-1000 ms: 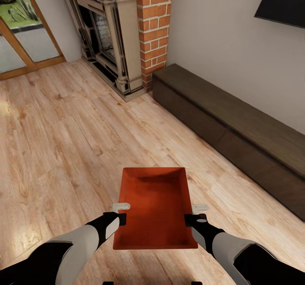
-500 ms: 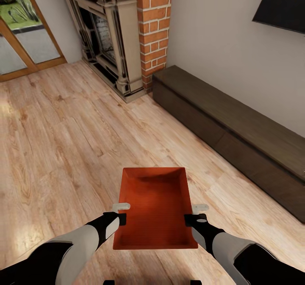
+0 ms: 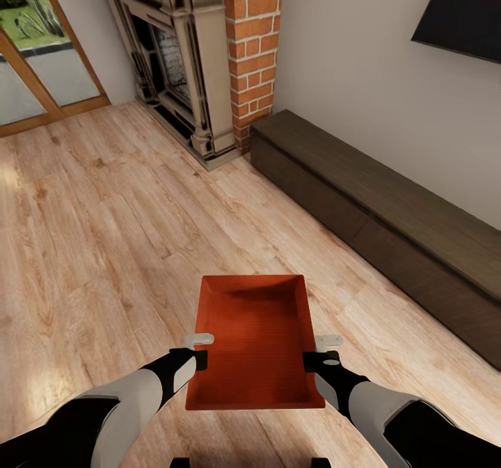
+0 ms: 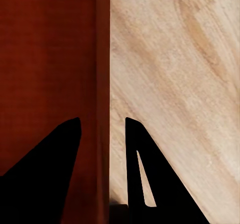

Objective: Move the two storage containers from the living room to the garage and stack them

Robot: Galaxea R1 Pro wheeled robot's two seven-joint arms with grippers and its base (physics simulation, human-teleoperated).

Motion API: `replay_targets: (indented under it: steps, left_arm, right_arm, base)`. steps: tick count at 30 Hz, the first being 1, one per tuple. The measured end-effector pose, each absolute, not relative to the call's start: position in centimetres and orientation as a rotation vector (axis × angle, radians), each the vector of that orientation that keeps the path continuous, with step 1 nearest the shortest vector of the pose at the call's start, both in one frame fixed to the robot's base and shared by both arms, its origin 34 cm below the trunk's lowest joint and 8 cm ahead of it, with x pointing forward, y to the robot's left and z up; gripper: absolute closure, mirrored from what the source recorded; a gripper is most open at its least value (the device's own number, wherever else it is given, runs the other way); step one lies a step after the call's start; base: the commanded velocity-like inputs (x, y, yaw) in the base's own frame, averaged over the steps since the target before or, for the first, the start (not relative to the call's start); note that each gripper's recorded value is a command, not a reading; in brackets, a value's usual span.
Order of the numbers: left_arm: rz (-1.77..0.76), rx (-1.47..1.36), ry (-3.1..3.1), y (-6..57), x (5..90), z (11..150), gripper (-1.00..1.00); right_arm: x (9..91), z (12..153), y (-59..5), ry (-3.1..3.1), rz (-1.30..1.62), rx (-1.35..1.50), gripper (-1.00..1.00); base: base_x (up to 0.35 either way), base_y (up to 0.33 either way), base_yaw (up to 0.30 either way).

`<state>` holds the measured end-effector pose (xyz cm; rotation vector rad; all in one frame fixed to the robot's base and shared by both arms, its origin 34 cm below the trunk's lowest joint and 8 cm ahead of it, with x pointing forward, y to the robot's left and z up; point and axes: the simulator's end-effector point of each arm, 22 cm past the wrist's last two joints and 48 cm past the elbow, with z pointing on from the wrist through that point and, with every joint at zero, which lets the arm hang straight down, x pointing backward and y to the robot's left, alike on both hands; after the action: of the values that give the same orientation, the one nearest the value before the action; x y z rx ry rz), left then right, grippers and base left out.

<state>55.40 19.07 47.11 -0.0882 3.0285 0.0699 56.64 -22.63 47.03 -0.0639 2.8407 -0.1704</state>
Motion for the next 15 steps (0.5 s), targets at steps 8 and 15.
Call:
replay_targets:
  steps: [8, 15]
  left_arm:
    - [0.068, -0.087, 3.028, 19.2, 55.3, 48.2, 1.00]
    - [0.078, -0.088, 3.029, 19.4, 55.2, 49.1, 1.00]
  right_arm:
    - [56.5, 48.1, -22.6, 2.841, -0.169, -0.070, 1.00]
    - [56.4, 49.0, -22.6, 2.841, -0.171, -0.068, 1.00]
  base:
    - [0.000, 0.000, 0.000]
    - [0.000, 0.000, 0.000]
